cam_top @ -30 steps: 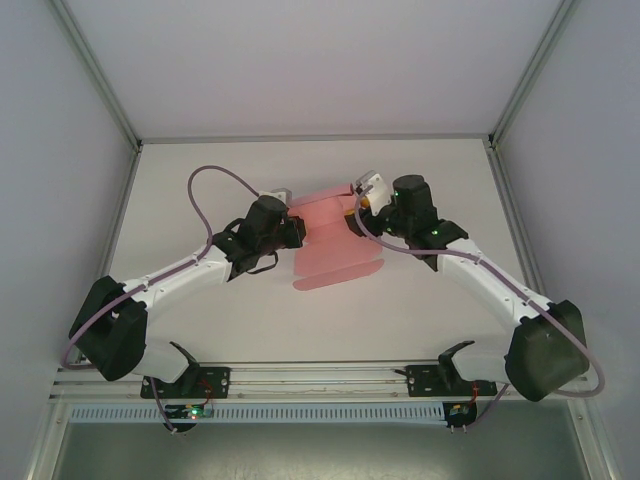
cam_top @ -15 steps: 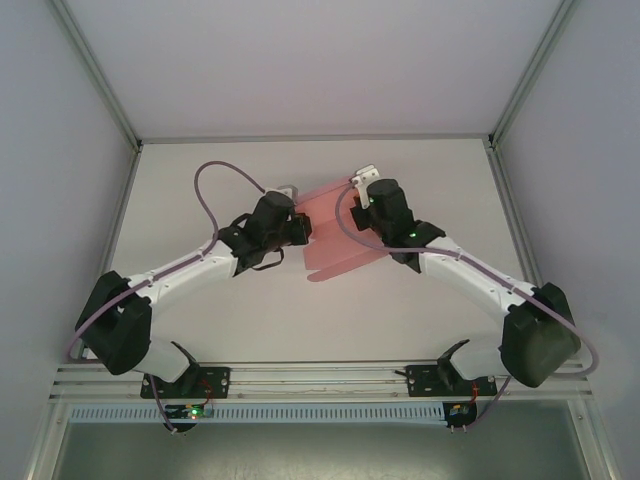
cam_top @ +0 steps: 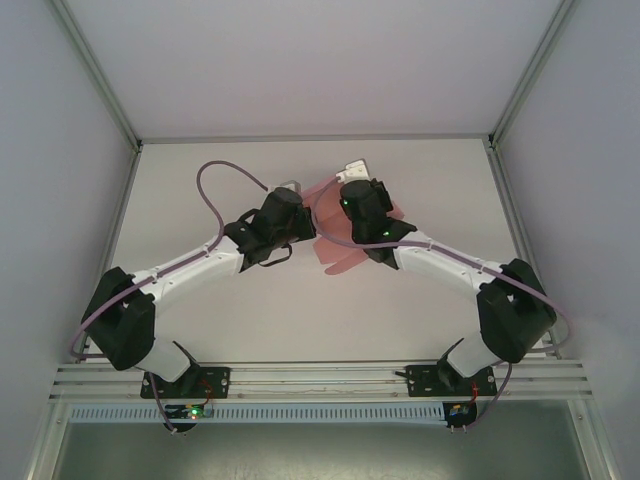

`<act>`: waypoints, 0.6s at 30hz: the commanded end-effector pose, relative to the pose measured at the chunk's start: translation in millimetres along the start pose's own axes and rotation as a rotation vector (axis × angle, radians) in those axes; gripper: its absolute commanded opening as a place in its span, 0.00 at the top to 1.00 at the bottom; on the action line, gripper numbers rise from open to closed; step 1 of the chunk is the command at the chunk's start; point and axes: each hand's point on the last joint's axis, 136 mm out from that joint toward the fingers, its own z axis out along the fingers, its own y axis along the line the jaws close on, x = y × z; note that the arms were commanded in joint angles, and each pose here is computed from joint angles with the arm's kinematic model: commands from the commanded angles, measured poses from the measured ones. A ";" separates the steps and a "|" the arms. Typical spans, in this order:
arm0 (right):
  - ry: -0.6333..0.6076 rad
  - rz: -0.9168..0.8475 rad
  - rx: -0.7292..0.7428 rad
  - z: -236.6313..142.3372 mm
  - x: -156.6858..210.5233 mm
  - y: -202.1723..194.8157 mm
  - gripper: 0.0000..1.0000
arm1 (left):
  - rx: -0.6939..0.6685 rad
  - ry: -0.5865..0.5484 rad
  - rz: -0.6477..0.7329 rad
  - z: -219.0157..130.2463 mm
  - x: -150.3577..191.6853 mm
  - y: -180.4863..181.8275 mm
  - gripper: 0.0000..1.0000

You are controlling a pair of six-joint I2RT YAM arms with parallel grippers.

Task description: Assemble paper box

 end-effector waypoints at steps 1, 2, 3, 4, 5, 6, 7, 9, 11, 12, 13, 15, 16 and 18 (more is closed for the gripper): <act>0.195 -0.084 0.704 -5.7 31.0 -130.9 0.97 | -0.208 0.150 -0.038 -17.0 42.4 50.0 1.00; 0.199 -0.096 0.711 -4.2 31.9 -129.8 0.97 | -0.213 0.147 -0.037 -18.1 41.5 50.7 1.00; 0.204 -0.101 0.715 -1.7 34.6 -129.7 0.96 | -0.211 0.145 -0.033 -19.0 41.0 50.2 1.00; 0.202 -0.095 0.711 -0.3 35.5 -129.0 0.96 | -0.209 0.138 -0.029 -20.5 39.2 49.4 1.00; 0.198 -0.087 0.701 1.8 37.2 -127.8 0.94 | -0.208 0.129 -0.027 -22.1 37.4 49.0 1.00; 0.187 -0.065 0.678 3.7 37.6 -125.9 0.93 | -0.212 0.123 -0.026 -23.7 36.7 49.9 1.00; 0.175 -0.041 0.627 7.2 38.6 -120.7 0.91 | -0.211 0.117 -0.023 -24.6 35.7 49.8 1.00; 0.124 0.020 0.365 20.3 33.3 -90.2 0.88 | -0.195 0.104 -0.020 -25.7 33.3 47.2 1.00; 0.048 0.065 -0.007 24.2 21.1 -39.5 0.81 | -0.162 0.094 -0.010 -24.0 31.0 41.6 1.00; 0.007 0.083 -0.177 18.8 14.7 -14.9 0.77 | -0.151 0.088 -0.005 -23.1 29.6 39.2 1.00; -0.033 0.093 -0.330 9.7 7.2 6.5 0.74 | -0.143 0.086 -0.002 -22.1 28.5 37.2 1.00; -0.086 0.121 -0.492 -6.5 -3.6 28.3 0.70 | -0.130 0.081 0.010 -20.7 25.9 32.9 1.00; -0.097 0.116 -0.542 -13.0 -6.8 34.6 0.69 | -0.129 0.080 0.009 -19.9 25.1 32.5 1.00; -0.084 0.119 -0.558 -17.0 -7.5 36.5 0.66 | -0.119 0.078 0.011 -19.3 23.8 29.4 1.00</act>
